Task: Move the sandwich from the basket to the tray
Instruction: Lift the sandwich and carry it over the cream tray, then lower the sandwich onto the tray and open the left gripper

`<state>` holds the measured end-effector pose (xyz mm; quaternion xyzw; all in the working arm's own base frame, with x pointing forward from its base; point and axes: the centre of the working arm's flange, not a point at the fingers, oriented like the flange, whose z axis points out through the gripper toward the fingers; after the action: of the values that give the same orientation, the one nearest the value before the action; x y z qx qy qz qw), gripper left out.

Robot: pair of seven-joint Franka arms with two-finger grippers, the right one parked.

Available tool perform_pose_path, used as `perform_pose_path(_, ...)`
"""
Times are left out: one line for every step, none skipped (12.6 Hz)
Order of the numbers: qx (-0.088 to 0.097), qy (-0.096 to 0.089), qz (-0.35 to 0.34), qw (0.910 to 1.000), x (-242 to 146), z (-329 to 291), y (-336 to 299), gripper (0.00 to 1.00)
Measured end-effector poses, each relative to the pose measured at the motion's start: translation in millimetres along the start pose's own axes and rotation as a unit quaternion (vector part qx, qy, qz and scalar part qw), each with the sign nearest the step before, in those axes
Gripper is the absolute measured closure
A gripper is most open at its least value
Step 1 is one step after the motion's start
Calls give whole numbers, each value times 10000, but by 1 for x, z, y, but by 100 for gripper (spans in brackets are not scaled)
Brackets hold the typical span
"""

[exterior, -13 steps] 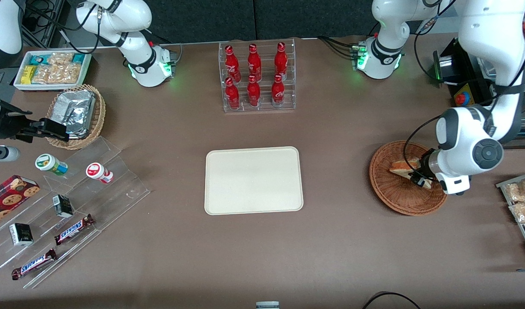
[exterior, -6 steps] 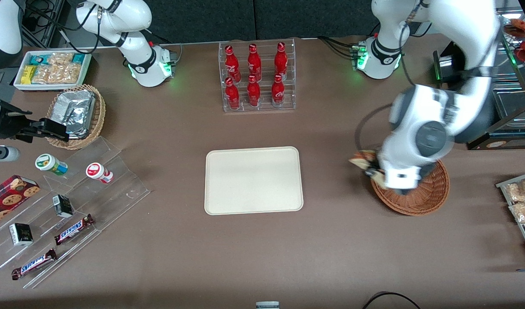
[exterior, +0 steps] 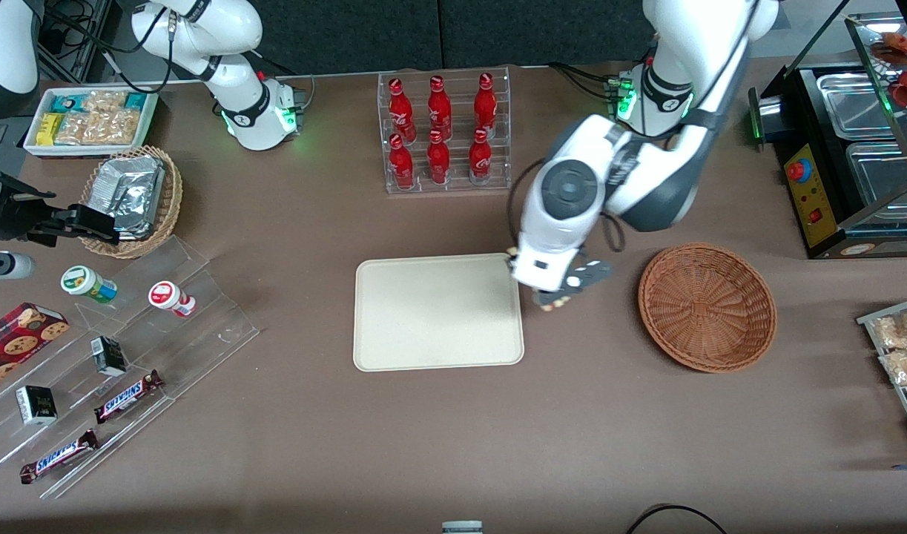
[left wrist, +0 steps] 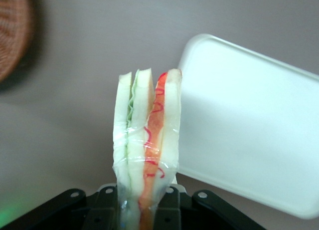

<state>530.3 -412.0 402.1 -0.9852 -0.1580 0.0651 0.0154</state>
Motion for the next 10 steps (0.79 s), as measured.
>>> perform_pose_path(-109, 12, 496, 9987, -8, 1, 19, 81)
perform_pose_path(-212, 9, 958, 9952, -12, 2, 37, 81)
perform_pose_path(-292, -1, 1204, 9923, -13, 5, 51, 81)
perform_pose_path(-357, -9, 1318, 9906, -14, 11, 63, 81)
perform_pose_path(-443, 9, 1381, 9894, -16, 20, 75, 81)
perform_pose_path(-527, 33, 1423, 9884, -16, 33, 85, 81)
perform_pose_path(-589, 42, 1464, 9875, -16, 49, 94, 81)
perform_pose_path(-642, 43, 1491, 9867, -17, 68, 102, 81)
perform_pose_path(-675, 29, 1503, 9863, -18, 88, 108, 81)
perform_pose_path(-664, 16, 1523, 9861, -17, 109, 113, 81)
